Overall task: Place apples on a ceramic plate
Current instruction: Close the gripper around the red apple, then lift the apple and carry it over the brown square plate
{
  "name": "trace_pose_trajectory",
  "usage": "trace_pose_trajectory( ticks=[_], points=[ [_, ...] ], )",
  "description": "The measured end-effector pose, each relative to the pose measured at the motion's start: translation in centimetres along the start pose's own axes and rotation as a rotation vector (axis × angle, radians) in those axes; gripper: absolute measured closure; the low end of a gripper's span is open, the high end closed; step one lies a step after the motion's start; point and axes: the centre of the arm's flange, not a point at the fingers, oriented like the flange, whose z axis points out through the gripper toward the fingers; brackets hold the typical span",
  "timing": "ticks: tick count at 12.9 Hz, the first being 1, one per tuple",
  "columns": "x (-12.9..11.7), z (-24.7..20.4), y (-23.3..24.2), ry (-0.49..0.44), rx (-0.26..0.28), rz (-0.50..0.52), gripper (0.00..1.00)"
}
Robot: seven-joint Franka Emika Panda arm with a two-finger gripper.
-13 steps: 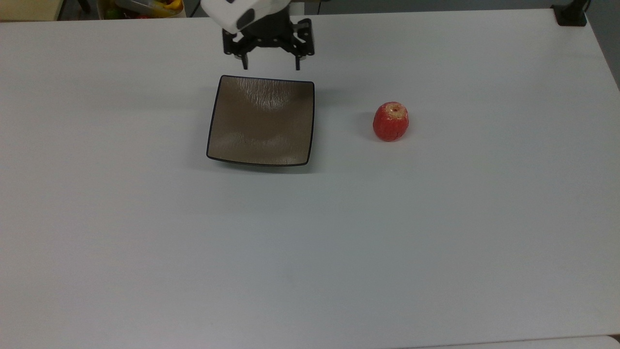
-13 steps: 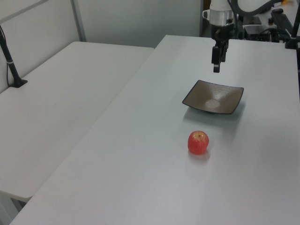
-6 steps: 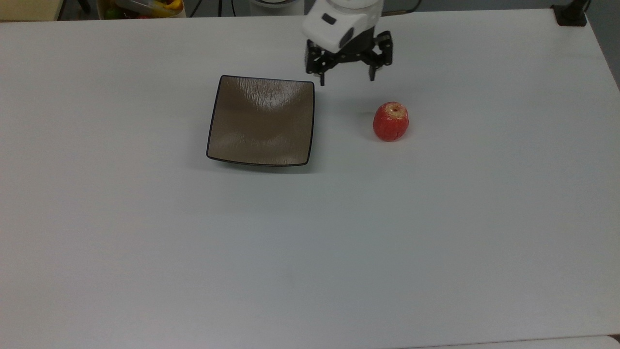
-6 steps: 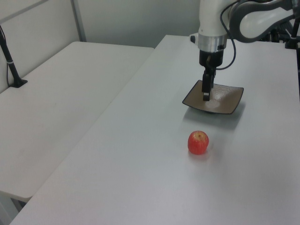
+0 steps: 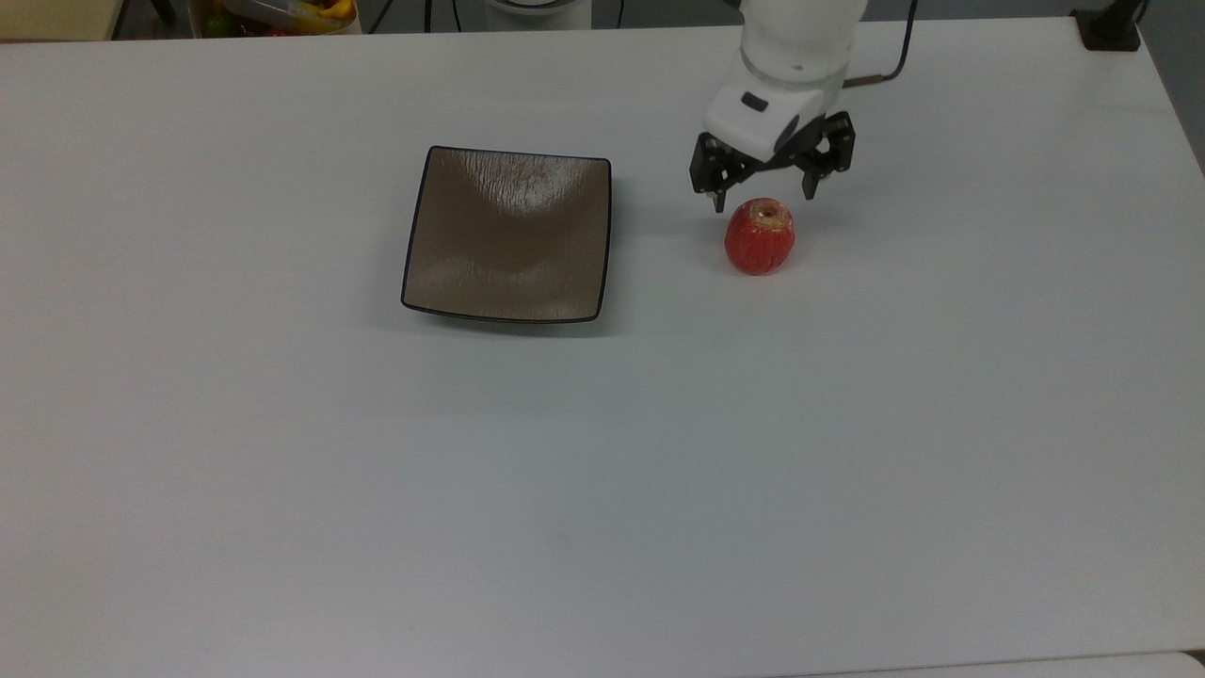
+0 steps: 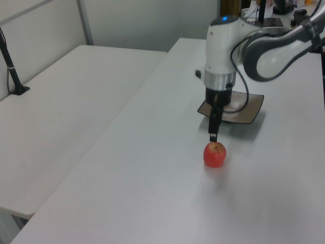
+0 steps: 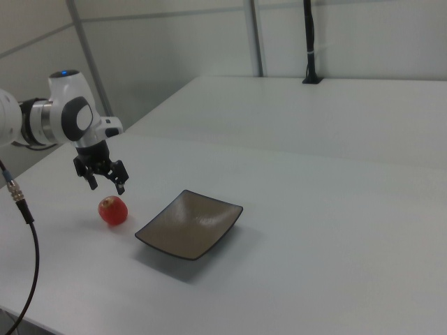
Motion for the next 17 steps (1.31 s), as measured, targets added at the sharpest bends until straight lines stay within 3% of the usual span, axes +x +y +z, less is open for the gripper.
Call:
trace_pose_trajectory(
  ticks=[4,6,8,9,14,17],
  points=[
    [0.5,5.2,-1.4,-0.033,-0.070,-0.007,0.00],
    [0.7,5.8,-1.9,-0.033,-0.078,-0.020,0.07],
    [0.9,5.6,-1.9,-0.027,-0.076,-0.019,0.26],
    [1.0,5.4,-1.9,-0.023,-0.075,-0.016,0.30],
    [2.1,2.4,-0.4,0.029,-0.067,0.023,0.31],
    [3.1,-1.3,3.8,0.087,-0.070,0.089,0.31]
  ],
)
